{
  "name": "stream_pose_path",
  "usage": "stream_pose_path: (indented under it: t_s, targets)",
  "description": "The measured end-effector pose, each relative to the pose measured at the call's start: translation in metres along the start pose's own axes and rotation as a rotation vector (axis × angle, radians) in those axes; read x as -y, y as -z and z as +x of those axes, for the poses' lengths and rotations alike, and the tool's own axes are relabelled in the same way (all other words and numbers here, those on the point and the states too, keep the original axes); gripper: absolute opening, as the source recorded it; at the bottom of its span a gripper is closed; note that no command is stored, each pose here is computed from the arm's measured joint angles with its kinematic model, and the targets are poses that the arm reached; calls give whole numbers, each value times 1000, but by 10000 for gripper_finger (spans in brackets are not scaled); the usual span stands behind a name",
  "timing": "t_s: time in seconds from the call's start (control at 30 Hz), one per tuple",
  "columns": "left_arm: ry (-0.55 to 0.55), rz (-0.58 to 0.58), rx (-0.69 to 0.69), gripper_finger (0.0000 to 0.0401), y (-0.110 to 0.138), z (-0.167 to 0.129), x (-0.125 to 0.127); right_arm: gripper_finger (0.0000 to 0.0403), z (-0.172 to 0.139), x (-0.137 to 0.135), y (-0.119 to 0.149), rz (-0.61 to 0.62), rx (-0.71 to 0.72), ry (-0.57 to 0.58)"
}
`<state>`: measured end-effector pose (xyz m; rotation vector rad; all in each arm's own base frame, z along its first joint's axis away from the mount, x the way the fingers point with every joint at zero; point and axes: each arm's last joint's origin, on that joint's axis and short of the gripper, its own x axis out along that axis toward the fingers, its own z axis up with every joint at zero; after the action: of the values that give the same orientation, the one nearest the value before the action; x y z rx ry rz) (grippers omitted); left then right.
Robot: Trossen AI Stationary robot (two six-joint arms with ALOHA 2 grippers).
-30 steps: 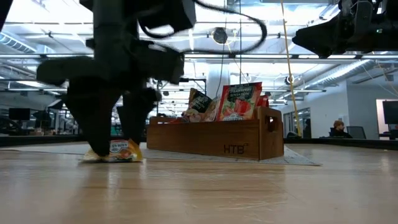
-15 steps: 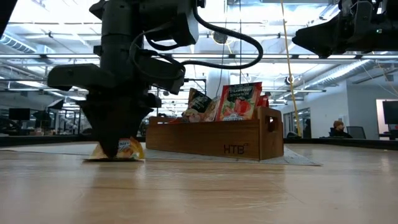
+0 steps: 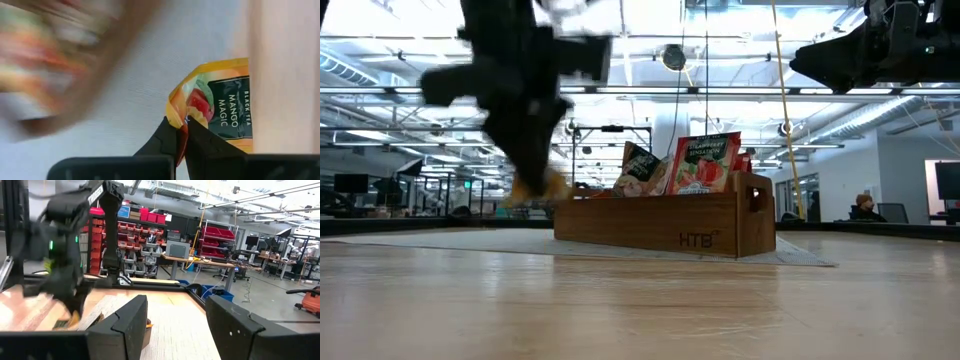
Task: Pick & Place Tea
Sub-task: Put the yellow tea bag into the wooden organizer
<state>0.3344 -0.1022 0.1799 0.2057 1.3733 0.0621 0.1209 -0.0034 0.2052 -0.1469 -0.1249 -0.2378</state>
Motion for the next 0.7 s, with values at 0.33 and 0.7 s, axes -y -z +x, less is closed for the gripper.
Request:
stream_pose_path:
  t_s: [0.33,0.7]
  targets:
    - [-184,-259,690,13,34,-56,-43,185,0,0,0,0,0,1]
    - [41,-835,1214,13,108,40,-87,185,0,0,0,-1,-4,0]
